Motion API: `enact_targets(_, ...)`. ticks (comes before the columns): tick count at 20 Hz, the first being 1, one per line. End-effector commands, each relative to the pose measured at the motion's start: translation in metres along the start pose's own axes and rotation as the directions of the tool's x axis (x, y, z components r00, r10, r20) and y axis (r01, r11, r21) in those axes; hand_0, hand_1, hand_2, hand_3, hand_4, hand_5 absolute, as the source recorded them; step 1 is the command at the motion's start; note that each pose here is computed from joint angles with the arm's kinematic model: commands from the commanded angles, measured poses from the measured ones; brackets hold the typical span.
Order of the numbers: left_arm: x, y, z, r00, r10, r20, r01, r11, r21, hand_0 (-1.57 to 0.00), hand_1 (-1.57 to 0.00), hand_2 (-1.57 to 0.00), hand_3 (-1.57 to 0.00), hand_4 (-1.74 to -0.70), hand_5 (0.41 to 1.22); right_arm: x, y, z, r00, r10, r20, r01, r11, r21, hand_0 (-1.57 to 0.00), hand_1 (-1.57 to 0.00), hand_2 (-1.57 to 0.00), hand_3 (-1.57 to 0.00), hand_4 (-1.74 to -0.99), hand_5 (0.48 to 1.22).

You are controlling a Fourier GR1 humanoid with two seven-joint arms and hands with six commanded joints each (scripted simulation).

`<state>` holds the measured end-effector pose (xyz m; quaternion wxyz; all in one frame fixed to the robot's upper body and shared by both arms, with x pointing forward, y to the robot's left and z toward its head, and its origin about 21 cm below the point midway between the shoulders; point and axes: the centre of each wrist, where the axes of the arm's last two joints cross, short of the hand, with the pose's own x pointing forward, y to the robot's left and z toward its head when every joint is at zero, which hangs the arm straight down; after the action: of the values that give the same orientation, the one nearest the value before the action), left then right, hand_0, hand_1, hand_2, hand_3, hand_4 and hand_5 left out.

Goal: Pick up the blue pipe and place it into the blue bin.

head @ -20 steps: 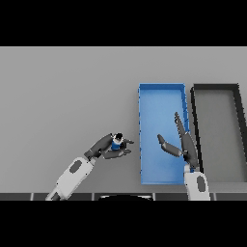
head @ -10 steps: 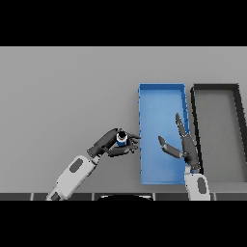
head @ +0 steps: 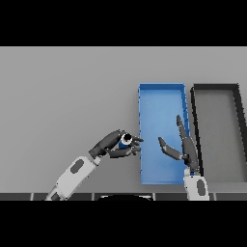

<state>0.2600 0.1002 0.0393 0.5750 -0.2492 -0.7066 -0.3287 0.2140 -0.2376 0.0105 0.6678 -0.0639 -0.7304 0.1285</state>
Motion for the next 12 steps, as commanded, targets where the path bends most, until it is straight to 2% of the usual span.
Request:
enact_targets(1,0.002,0.003,-0.001,1.000,-0.003,0.000,0.003,1.000,0.004,-1.57,-1.57,-1.57,-1.49,-1.74,1.219,0.000,0.001,0.000,1.000,-0.003,-0.012,0.003,1.000,-0.005,0.00,0.00,0.00,0.00,-1.176,0.605)
enact_targets(3,0.002,0.003,0.002,1.000,-0.001,0.002,0.001,1.000,0.007,-1.57,-1.57,-1.57,-1.50,-1.74,1.220,0.007,-0.009,-0.001,0.995,-0.074,0.064,0.073,0.997,0.025,0.00,0.00,0.00,0.00,-1.196,0.622)
enact_targets(5,0.002,0.004,-0.002,1.000,-0.004,-0.006,0.004,1.000,0.005,-1.57,-1.57,-1.57,-1.50,-1.74,1.220,0.026,-0.024,-0.003,0.971,-0.200,0.133,0.181,0.973,0.143,0.00,0.00,0.00,0.00,-1.212,0.589)
enact_targets(8,0.003,0.002,-0.003,1.000,-0.004,-0.006,0.004,1.000,0.002,-1.57,-1.57,-1.57,-1.49,-1.74,1.221,0.062,-0.036,-0.012,0.956,-0.240,0.169,0.173,0.926,0.336,0.00,0.00,0.00,0.00,-1.282,0.537)
enact_targets(9,0.004,0.001,-0.005,1.000,-0.010,-0.007,0.010,1.000,-0.002,-1.57,-1.57,-1.57,-1.49,-1.74,1.221,0.075,-0.040,-0.015,0.960,-0.220,0.172,0.139,0.911,0.388,0.00,0.00,0.00,0.00,-1.303,0.515)
enact_targets(11,0.002,0.001,-0.001,1.000,-0.016,0.009,0.016,1.000,-0.010,-1.57,-1.57,-1.57,-1.49,-1.74,1.221,0.094,-0.039,-0.021,0.962,-0.211,0.172,0.104,0.870,0.482,0.00,0.00,0.00,0.00,-1.319,0.501)
enact_targets(12,0.005,0.003,-0.004,1.000,-0.016,0.013,0.016,1.000,-0.006,-1.57,-1.57,-1.57,-1.49,-1.74,1.221,0.103,-0.031,-0.022,0.964,-0.205,0.170,0.087,0.845,0.528,0.00,0.00,0.00,0.00,-1.314,0.500)
